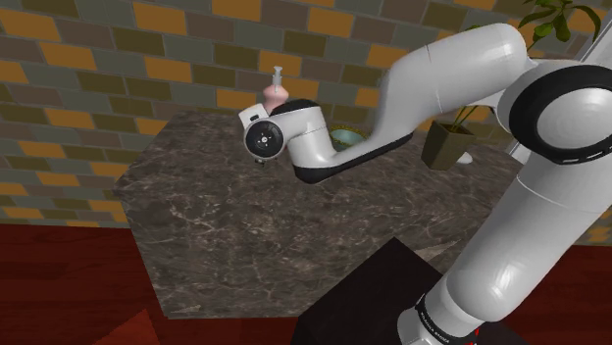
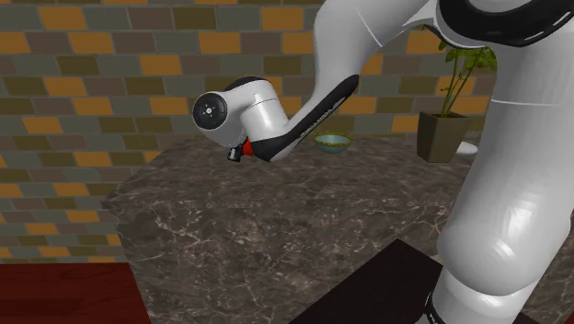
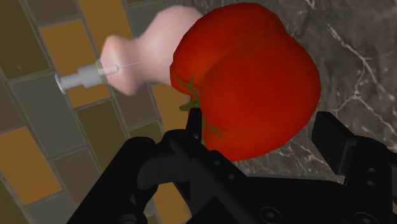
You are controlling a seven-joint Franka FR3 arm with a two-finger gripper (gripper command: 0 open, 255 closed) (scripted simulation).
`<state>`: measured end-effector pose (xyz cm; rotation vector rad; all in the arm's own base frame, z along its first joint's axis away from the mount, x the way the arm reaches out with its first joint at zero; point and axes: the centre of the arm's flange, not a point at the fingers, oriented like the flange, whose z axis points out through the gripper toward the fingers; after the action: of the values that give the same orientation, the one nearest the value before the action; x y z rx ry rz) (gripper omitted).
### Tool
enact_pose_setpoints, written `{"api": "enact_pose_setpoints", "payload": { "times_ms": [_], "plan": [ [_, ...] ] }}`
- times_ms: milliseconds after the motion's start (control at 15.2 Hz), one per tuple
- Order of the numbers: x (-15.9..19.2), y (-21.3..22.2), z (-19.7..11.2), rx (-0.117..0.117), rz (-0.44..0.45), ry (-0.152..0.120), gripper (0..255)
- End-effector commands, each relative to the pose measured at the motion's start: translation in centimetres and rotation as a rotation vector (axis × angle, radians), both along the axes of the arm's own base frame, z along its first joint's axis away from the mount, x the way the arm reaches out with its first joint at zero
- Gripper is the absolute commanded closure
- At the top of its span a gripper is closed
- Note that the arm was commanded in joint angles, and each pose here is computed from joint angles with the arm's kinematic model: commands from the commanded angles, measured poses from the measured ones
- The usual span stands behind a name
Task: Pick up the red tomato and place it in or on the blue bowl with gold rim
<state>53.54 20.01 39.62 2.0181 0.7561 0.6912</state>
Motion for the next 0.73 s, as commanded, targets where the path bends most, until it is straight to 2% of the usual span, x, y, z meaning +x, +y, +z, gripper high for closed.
{"api": "enact_pose_setpoints", "payload": {
  "times_ms": [0, 660],
  "plan": [
    [0.0, 0.0, 1.0, 0.000, 0.000, 0.000, 255],
    [0.0, 0.0, 6.3, 0.000, 0.000, 0.000, 255]
  ]
}}
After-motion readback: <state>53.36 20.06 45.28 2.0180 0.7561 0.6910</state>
